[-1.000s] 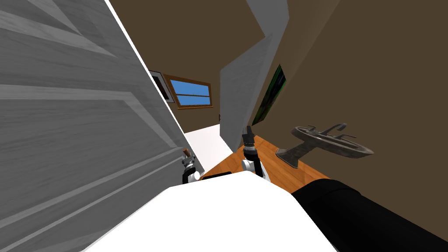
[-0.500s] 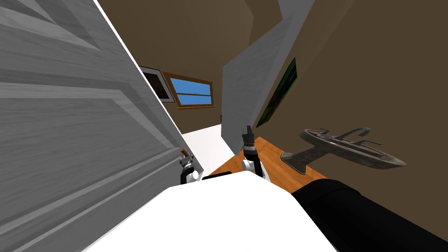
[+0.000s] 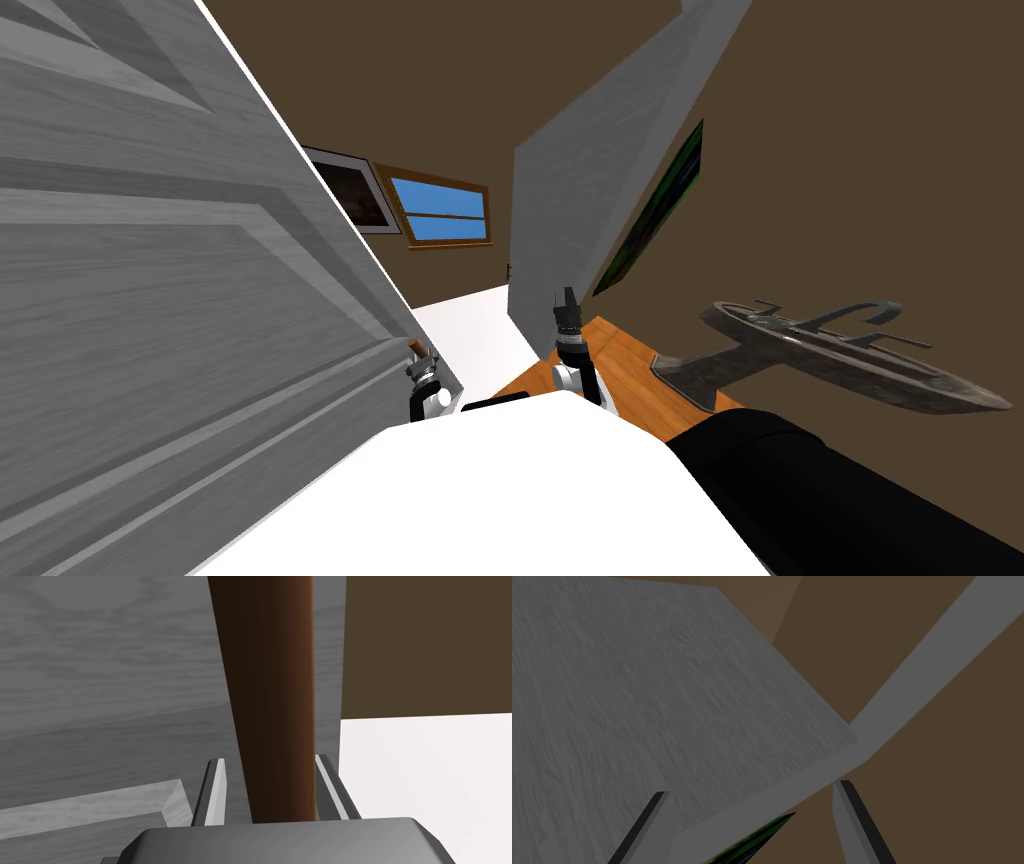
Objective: Push the door open
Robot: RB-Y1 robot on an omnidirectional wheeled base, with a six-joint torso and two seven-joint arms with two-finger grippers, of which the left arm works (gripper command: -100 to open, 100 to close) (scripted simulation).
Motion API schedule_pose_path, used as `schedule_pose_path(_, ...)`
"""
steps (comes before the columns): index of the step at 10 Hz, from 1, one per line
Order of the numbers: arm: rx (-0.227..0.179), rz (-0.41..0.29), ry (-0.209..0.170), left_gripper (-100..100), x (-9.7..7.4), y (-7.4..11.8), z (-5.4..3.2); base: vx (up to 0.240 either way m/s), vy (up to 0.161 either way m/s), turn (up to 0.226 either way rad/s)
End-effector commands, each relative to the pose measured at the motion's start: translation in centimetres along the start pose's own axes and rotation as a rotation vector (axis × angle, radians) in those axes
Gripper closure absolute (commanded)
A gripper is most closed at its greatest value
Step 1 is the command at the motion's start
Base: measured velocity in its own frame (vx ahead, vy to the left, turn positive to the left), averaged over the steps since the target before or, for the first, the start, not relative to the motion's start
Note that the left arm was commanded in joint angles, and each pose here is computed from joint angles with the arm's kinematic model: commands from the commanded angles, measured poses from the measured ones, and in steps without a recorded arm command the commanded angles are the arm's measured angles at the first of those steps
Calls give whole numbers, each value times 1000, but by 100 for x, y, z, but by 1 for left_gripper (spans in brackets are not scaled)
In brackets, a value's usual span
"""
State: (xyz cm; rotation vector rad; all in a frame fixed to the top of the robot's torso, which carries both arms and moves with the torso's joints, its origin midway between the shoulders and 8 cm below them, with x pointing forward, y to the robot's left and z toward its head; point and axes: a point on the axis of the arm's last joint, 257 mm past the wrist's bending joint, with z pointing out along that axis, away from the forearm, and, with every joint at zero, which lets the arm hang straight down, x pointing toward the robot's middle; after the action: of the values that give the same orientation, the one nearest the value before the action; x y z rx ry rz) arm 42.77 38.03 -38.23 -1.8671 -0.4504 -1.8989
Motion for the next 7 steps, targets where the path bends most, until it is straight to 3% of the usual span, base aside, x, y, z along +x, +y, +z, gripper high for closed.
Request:
schedule_pose_path(1, 37, 12, 20, 100, 65, -201, 49, 101, 13, 50)
schedule_pose_path(7, 86, 6, 17, 100, 57, -371, 102, 98, 11, 54)
